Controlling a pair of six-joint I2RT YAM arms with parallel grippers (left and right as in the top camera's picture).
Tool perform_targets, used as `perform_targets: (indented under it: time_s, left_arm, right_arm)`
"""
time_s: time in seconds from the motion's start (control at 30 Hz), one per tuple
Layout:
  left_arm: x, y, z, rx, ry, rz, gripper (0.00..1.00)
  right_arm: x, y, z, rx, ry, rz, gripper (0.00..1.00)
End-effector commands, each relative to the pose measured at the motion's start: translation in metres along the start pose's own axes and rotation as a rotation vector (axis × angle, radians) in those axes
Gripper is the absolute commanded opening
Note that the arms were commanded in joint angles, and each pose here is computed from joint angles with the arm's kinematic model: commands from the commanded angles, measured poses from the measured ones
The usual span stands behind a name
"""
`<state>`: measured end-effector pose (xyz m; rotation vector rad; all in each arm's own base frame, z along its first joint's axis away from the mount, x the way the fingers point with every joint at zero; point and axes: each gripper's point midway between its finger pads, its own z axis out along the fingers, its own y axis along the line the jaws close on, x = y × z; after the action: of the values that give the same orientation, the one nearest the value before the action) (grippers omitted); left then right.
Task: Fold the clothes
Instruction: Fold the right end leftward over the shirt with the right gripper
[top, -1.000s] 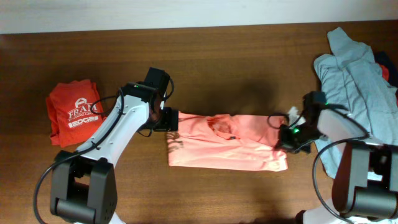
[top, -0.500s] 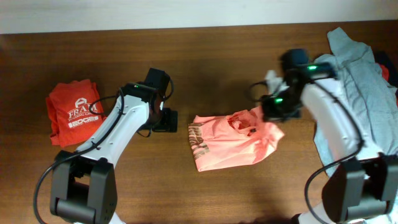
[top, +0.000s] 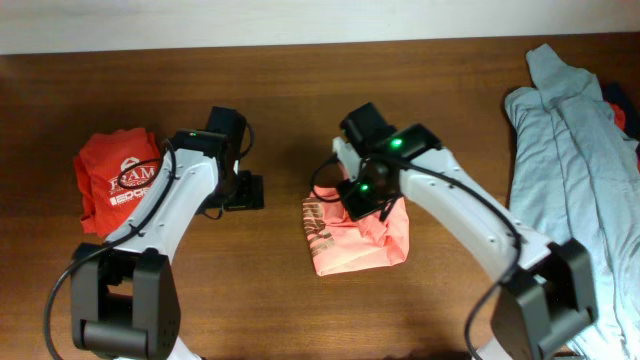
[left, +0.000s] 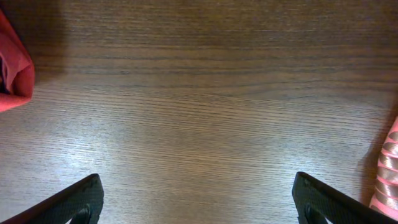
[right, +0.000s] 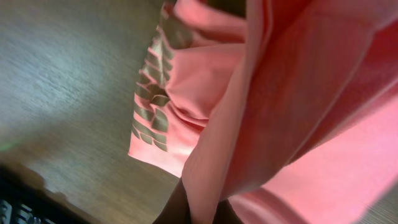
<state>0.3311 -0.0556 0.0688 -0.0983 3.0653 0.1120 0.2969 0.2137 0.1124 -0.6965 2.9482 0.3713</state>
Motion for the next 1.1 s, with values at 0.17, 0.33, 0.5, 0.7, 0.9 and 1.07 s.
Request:
perform_targets:
  time_s: [0.17, 0.33, 0.5, 0.7, 0.9, 1.07]
  left_arm:
    - [0.0, 0.004, -0.003, -0.012, -0.009, 0.001, 0.97]
    - [-0.001, 0.004, -0.003, -0.011, -0.012, 0.001, 0.97]
    - [-0.001, 0.004, -0.003, -0.011, -0.014, 0.001, 0.97]
    - [-0.001, 0.004, -0.003, -0.011, -0.014, 0.001, 0.97]
    - [-0.001, 0.004, -0.003, -0.011, -0.014, 0.001, 0.97]
    - [-0.002, 0.003, -0.003, -0.01, -0.016, 0.001, 0.97]
  right_arm:
    - [0.005, 0.037, 0.054, -0.026, 0.114, -0.08, 0.04]
    - [0.012, 0.05, 0.065, -0.025, 0.146, -0.098, 0.04]
    - [0.013, 0.059, 0.066, -0.032, 0.142, -0.119, 0.04]
    - [0.009, 0.069, 0.066, -0.088, 0.128, -0.124, 0.05]
    - [0.01, 0.077, 0.068, -0.103, 0.123, -0.156, 0.05]
    - [0.007, 0.088, 0.071, -0.113, 0.101, -0.204, 0.15]
